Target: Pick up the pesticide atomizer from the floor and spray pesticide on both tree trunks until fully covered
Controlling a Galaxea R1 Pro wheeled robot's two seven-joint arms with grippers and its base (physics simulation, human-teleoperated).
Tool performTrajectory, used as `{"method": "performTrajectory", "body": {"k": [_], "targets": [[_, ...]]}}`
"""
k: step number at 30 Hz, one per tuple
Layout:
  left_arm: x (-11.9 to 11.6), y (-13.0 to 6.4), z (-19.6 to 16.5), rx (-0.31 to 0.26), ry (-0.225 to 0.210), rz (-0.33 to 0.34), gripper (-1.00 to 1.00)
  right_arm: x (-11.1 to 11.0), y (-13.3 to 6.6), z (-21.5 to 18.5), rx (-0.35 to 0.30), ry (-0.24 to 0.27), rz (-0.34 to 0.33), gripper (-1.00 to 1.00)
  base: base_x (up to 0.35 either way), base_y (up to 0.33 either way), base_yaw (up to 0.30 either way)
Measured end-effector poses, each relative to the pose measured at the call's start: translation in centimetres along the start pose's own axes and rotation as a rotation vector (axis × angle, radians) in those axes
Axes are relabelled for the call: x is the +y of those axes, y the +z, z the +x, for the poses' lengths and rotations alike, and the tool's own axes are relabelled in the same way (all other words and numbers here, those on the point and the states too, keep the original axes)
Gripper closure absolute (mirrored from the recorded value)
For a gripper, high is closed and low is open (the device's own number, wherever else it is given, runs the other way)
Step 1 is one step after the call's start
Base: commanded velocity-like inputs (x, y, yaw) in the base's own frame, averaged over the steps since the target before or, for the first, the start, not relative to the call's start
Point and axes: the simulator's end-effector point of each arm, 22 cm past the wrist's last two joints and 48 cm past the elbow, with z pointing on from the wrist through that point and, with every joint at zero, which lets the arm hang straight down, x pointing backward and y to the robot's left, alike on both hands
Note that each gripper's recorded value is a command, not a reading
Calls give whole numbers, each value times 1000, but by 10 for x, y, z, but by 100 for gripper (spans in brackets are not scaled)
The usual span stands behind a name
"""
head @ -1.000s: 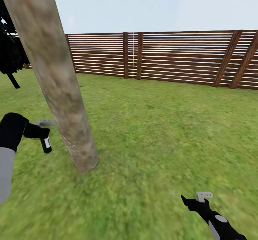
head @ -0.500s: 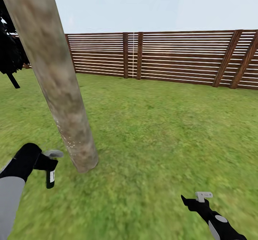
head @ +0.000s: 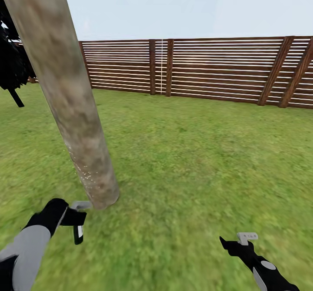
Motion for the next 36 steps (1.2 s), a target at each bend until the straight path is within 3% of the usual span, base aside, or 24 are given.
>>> {"method": "performTrajectory", "body": {"k": [3, 5, 7, 9, 11, 13, 25, 36], "targets": [[-11, 23, 21, -3, 33, 4, 100, 0, 0, 0, 0, 0, 0, -100, 0, 0, 0], [-13, 32, 30, 6, 36, -27, 100, 0, 0, 0, 0, 1, 1, -100, 0, 0, 0], [-21, 41, 39, -7, 2, -16, 100, 0, 0, 0, 0, 1, 1, -100, 0, 0, 0], [-8, 50, 44, -67, -54, -97, 100, 0, 0, 0, 0, 0, 0, -100, 0, 0, 0], [-7, 55, 55, -63, -85, -138, 100, 0, 0, 0, 0, -1, 0, -100, 0, 0, 0], [-6, 60, 69, -46, -88, -157, 100, 0, 0, 0, 1, -1, 0, -100, 0, 0, 0], [-3, 60, 72, -48, -106, -167, 100, 0, 0, 0, 1, -1, 0, -100, 19, -210, 116], [-3, 59, 71, -50, -109, -167, 100, 0, 0, 0, 0, -2, 0, -100, 255, -160, 168]]}}
